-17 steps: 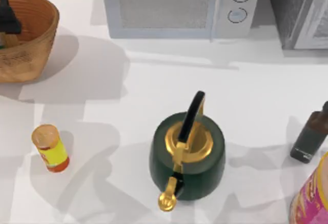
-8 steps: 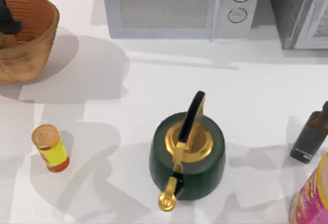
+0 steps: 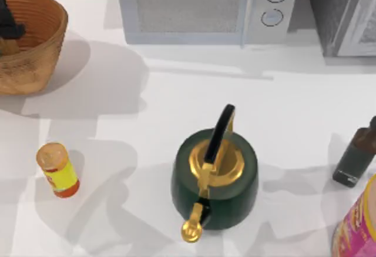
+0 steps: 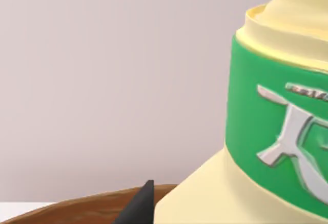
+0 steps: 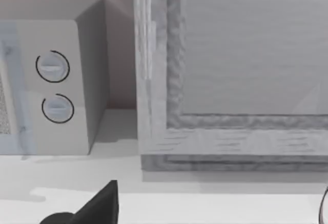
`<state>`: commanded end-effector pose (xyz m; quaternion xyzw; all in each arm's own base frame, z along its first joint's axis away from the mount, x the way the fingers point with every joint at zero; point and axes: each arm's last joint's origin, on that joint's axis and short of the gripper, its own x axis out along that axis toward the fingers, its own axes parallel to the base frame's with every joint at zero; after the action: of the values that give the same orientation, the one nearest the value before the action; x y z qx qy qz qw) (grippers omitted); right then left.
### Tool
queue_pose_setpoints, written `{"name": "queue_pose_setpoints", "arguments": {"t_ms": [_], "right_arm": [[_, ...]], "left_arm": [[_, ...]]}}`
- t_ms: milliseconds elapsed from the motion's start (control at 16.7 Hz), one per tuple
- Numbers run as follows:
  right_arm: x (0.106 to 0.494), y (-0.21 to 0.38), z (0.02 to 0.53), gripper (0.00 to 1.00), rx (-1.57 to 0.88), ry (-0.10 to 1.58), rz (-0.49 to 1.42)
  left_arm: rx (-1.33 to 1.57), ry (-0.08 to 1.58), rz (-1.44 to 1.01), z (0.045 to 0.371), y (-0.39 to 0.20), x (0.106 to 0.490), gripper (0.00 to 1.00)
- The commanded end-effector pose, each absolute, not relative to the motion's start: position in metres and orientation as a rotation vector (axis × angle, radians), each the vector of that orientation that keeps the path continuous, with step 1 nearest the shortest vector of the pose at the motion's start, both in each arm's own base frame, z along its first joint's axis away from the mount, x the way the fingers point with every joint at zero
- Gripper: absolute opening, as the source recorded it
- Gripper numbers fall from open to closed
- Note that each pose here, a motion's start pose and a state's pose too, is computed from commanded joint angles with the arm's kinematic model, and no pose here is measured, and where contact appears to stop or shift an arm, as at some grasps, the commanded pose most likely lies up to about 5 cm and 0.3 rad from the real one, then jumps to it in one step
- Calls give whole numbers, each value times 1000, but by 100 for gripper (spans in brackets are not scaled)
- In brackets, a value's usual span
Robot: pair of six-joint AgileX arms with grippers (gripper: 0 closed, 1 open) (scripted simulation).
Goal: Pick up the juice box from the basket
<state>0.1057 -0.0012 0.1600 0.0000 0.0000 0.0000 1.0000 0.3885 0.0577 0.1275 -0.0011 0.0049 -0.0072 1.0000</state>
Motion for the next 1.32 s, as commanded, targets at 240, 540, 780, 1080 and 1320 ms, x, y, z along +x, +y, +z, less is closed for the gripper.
{"name": "queue_pose_setpoints", "arguments": {"t_ms": [240,540,780,1080,1320], "right_arm": [[106,-1,160,100,0,0,0],[106,-1,160,100,0,0,0],[106,-1,160,100,0,0,0],[106,-1,160,100,0,0,0],[106,-1,160,100,0,0,0]], "left_arm": [[-1,2,-8,139,60,388,0],[1,-3,-9,183,61,396,0],[4,-9,-10,233,61,396,0],[4,-11,-9,280,60,389,0],[4,-11,-9,286,60,387,0]]}}
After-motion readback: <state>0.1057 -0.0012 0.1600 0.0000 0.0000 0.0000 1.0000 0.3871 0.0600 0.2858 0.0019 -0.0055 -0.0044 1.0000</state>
